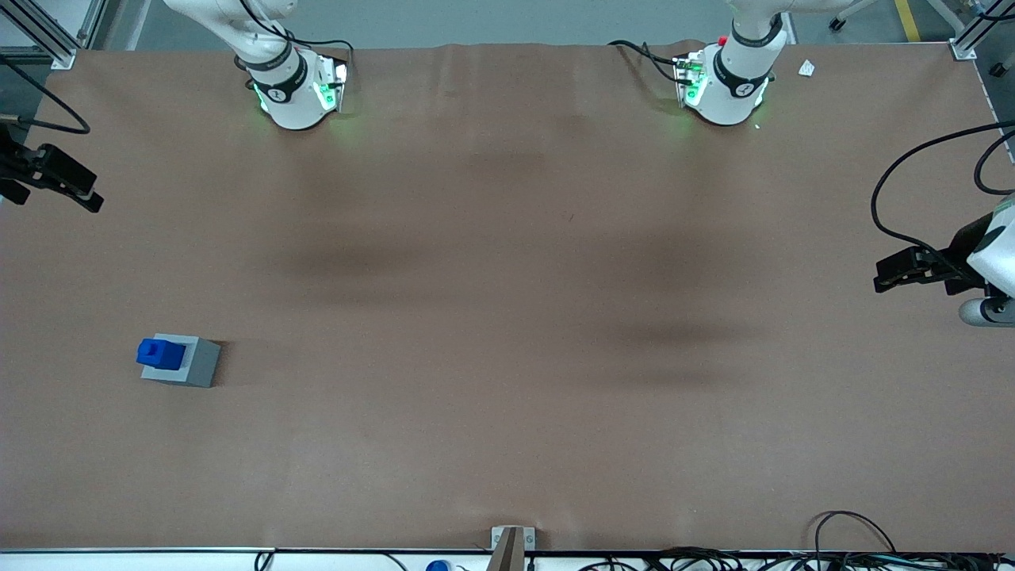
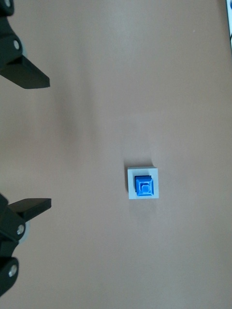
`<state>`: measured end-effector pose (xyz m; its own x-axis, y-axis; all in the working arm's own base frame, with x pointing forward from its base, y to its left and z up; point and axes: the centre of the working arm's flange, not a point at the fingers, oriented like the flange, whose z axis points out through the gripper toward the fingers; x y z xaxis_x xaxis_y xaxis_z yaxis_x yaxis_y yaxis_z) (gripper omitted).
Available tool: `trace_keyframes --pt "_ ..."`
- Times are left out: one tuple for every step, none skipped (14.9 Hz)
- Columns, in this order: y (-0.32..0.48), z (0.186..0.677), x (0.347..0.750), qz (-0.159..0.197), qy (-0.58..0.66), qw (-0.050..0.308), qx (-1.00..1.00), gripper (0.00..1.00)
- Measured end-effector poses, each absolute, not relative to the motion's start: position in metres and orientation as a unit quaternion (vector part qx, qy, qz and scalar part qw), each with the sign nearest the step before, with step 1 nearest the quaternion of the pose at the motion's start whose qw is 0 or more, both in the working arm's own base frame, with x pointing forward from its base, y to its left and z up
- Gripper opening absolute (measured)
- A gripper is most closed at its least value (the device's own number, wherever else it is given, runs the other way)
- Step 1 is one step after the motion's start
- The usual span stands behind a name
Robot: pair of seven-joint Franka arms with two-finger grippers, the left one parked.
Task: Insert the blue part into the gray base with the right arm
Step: 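Move the right gripper over the blue part seated in the gray base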
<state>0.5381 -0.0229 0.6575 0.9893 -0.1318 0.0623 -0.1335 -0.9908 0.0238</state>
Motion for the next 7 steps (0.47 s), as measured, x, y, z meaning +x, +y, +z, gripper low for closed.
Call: trace_keyframes --pt "-0.031 0.653 0.541 0.026 -0.074 0.014 0.997 1.0" --pt "-0.041 0.646 0.544 0.022 -0.082 0.014 0.996 1.0" --pt "-0.052 0.637 0.55 0.02 -0.091 0.014 0.996 1.0" --pt "-0.063 0.627 0.558 0.021 -0.099 0.014 0.995 1.0" --pt "-0.072 0.615 0.567 0.02 -0.105 0.013 0.994 1.0" --pt "-0.079 0.601 0.575 0.014 -0.107 0.013 0.994 1.0" --pt "-0.082 0.586 0.585 0.01 -0.107 0.012 0.994 1.0"
